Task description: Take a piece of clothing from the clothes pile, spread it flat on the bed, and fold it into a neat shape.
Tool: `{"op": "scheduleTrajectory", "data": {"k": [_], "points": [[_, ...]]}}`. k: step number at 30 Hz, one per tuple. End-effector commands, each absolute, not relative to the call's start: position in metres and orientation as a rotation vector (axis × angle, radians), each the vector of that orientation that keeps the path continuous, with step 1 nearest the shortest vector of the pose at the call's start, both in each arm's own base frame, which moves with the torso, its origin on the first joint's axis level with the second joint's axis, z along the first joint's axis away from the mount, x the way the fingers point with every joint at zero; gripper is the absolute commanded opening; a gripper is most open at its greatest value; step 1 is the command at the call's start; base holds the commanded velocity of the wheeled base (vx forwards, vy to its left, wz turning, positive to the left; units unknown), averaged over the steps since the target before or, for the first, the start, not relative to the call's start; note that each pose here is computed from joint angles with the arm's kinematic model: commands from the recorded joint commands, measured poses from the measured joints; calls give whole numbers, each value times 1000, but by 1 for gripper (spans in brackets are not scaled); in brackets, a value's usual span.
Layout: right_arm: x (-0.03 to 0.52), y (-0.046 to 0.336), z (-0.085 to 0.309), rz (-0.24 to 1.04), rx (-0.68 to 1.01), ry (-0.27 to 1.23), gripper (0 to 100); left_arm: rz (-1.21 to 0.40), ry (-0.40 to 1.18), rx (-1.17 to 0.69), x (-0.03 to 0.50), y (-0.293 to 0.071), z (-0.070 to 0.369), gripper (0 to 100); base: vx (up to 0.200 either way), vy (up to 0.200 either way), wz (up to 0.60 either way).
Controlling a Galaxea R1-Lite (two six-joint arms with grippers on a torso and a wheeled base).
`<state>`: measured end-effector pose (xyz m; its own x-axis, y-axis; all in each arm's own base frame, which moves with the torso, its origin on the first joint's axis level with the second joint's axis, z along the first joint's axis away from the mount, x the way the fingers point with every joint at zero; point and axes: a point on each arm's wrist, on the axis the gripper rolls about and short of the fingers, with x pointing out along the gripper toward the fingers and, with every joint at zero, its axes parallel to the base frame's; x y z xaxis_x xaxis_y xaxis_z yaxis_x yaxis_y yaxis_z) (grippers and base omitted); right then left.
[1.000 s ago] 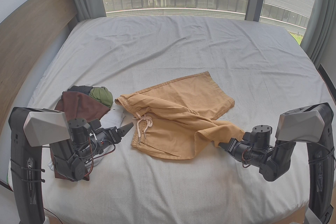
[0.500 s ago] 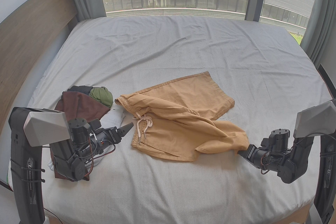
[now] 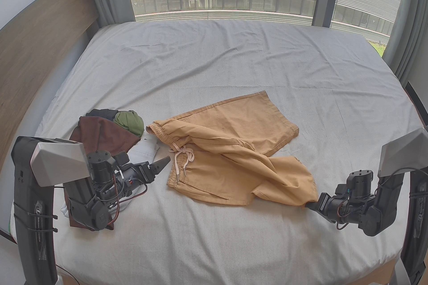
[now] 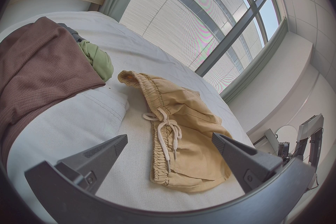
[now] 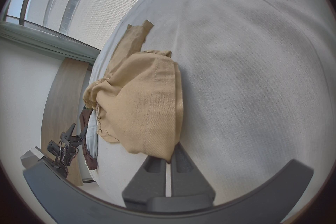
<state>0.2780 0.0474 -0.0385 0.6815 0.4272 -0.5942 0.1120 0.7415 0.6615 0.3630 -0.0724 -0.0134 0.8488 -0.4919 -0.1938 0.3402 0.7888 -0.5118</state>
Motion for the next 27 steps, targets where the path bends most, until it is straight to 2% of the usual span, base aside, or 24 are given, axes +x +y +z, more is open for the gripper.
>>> {"op": "scheduleTrajectory", "data": {"k": [1, 15, 16, 27], "points": [[278, 47, -38, 186, 733, 835, 0, -457, 330, -483, 363, -72, -14, 100, 0, 0, 0], [276, 47, -41, 194, 704, 840, 0, -459, 358, -478, 362, -76, -25, 100, 0, 0, 0], [276, 47, -41, 194, 704, 840, 100, -459, 358, -478, 362, -76, -25, 100, 0, 0, 0], [271, 44, -51, 228, 623, 807, 100, -470, 389, -438, 363, -81, -44, 100, 0, 0, 0]]}}
